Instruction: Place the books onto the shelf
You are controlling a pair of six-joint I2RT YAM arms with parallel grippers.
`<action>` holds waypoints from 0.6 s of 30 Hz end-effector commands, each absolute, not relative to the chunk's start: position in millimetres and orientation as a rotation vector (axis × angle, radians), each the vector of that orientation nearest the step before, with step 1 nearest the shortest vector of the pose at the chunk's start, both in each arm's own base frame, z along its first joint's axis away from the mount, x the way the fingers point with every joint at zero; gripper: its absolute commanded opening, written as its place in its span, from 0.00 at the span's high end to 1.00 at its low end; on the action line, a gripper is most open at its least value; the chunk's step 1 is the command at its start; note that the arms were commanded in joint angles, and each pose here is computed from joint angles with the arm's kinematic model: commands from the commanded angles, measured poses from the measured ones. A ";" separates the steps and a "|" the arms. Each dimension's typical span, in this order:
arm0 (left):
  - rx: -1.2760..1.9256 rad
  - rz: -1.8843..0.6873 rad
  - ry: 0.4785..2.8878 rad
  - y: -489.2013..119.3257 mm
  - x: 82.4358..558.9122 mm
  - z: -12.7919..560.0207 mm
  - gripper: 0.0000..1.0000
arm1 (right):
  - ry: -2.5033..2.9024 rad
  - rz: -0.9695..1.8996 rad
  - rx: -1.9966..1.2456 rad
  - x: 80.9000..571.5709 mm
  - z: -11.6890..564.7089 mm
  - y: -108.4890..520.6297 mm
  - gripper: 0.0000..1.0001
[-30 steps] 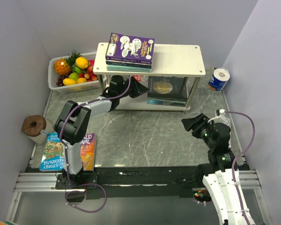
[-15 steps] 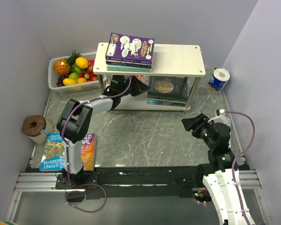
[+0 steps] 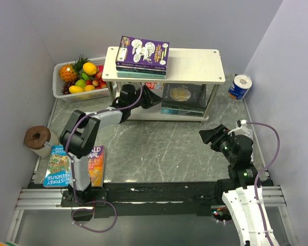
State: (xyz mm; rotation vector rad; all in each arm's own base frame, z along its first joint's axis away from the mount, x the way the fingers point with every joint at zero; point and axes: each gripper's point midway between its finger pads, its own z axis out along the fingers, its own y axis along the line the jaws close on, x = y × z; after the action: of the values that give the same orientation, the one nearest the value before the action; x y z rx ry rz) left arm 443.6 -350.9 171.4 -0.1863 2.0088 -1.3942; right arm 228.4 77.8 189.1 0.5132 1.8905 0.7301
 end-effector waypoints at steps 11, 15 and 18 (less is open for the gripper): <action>-0.161 -0.917 2.018 -292.1 293.1 200.6 0.41 | 1.889 0.715 0.337 227.5 187.2 85.2 0.27; -0.208 -0.613 2.135 -269.0 262.9 166.3 0.10 | 1.972 0.682 0.280 232.2 173.5 91.8 0.27; -0.257 -0.532 2.226 -247.0 245.7 133.7 0.04 | 2.044 0.630 0.219 235.1 163.4 101.8 0.25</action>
State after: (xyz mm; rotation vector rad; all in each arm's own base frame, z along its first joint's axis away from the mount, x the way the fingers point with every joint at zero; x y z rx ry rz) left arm 247.0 -316.6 202.0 -0.1221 2.0777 -0.9589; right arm 226.4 92.2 161.6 0.3392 2.0167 0.6937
